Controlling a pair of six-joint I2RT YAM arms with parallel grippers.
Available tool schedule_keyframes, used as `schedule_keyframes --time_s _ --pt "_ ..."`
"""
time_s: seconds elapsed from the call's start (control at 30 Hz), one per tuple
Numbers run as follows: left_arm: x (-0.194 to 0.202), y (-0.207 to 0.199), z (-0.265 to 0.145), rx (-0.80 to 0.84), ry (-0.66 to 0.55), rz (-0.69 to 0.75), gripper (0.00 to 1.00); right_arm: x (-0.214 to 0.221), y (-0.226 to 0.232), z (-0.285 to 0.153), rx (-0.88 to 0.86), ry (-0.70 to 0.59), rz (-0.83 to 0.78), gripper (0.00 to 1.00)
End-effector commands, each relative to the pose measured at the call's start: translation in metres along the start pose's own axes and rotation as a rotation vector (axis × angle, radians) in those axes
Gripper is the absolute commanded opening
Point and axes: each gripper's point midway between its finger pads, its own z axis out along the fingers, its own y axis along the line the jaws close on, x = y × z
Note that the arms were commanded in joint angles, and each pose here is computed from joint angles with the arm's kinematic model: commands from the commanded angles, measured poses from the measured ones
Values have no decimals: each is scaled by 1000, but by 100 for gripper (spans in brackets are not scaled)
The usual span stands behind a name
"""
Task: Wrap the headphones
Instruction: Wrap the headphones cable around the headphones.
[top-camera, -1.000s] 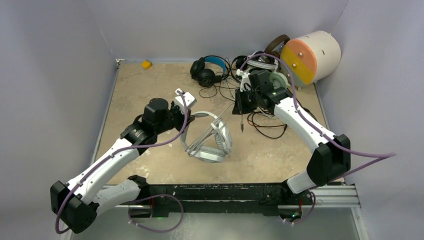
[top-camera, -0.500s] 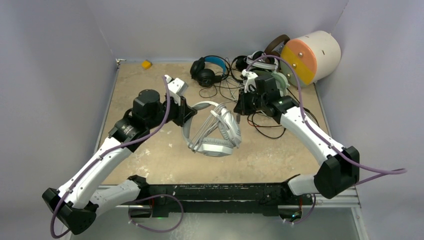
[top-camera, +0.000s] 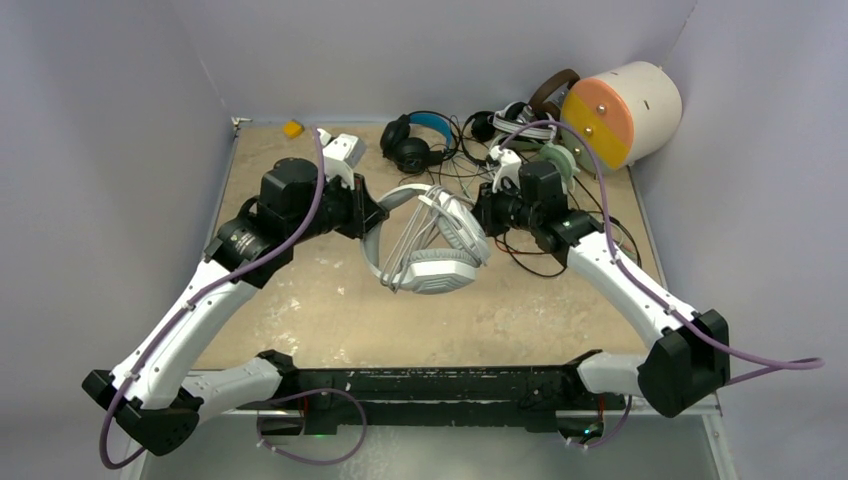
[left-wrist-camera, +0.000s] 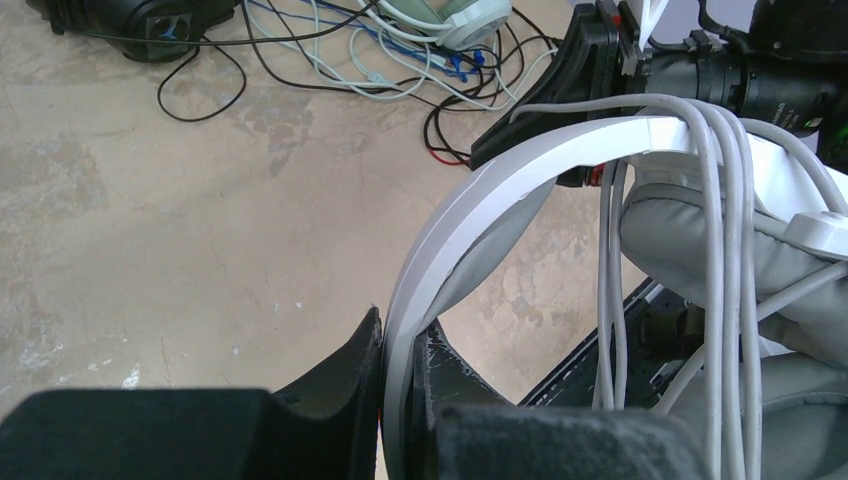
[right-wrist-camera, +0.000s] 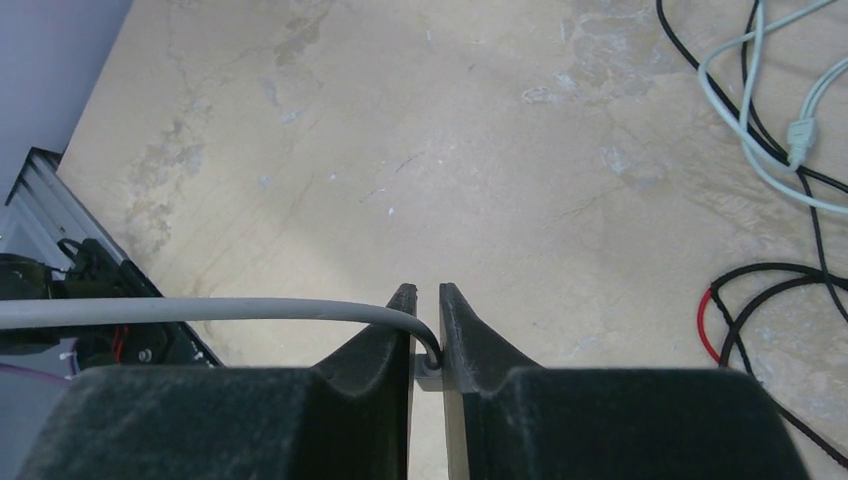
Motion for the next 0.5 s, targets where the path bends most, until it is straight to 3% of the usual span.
schedule_keyframes --time_s 0.0,0.17,0.47 --pt "-54 -32 -21 92 -160 -63 0 -8 10 -4 -70 -64 -28 16" --pt "-56 -31 -19 81 -156 -101 0 -6 19 -3 -132 -81 -50 3" --pt "-52 -19 -2 12 -177 -351 0 4 26 6 -210 -147 76 0"
